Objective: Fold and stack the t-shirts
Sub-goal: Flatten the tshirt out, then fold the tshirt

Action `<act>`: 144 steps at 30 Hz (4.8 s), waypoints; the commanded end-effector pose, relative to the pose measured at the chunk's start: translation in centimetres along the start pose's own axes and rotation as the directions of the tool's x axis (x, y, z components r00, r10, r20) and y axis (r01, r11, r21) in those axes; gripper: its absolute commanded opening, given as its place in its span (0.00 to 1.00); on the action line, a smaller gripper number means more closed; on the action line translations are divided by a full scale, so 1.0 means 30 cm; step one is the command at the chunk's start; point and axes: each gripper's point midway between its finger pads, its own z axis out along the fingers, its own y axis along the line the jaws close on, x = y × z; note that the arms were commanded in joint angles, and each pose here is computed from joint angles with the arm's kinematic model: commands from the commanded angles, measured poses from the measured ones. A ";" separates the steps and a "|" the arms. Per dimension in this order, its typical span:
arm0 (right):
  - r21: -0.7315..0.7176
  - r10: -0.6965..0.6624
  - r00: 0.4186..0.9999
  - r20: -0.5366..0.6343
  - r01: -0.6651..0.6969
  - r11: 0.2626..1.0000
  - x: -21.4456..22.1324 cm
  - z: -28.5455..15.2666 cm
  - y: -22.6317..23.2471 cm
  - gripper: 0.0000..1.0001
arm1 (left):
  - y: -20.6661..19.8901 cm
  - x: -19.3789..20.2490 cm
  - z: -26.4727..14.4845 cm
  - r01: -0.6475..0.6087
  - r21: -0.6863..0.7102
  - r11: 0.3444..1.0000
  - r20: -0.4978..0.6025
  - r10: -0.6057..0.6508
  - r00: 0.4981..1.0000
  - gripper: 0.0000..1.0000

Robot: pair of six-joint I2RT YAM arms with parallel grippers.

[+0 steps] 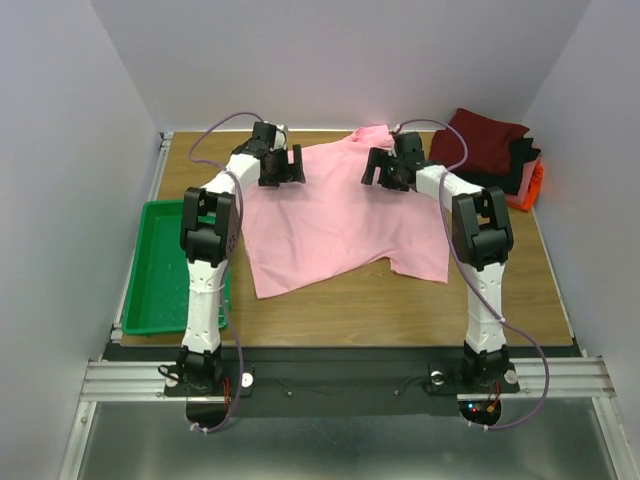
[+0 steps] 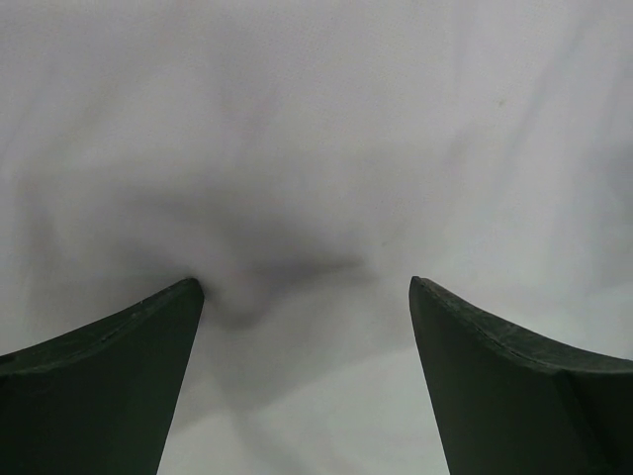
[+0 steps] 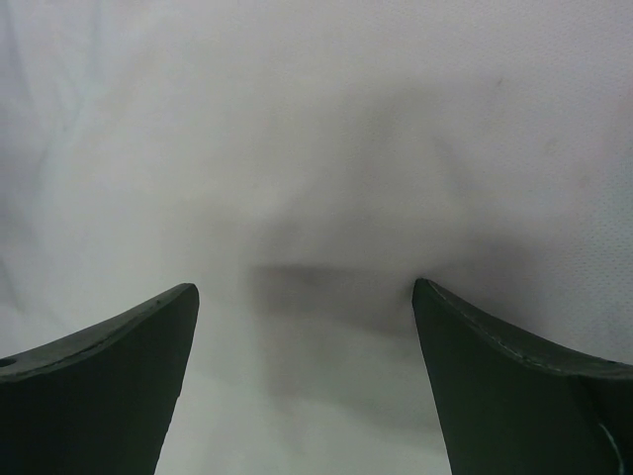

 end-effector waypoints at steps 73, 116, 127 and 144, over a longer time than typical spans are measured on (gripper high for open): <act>0.519 0.413 0.911 0.014 -0.359 0.776 0.489 -0.593 -0.459 0.75 | -0.056 0.040 -0.618 -0.027 -0.293 0.956 0.332 0.128 0.935 0.98; 0.561 0.376 0.924 -0.065 -0.278 0.780 0.490 -0.505 -0.505 0.01 | 0.071 0.651 -0.557 -0.070 -0.308 0.949 -0.128 0.032 0.991 0.76; 0.568 0.382 0.922 -0.063 -0.281 0.773 0.509 -0.519 -0.510 0.00 | 0.110 0.730 -0.497 -0.088 -0.336 0.938 -0.219 0.013 0.976 0.64; 0.574 0.381 0.924 -0.024 -0.299 0.762 0.480 -0.537 -0.519 0.00 | 0.108 0.773 -0.498 -0.078 -0.349 0.934 -0.289 -0.028 0.957 0.32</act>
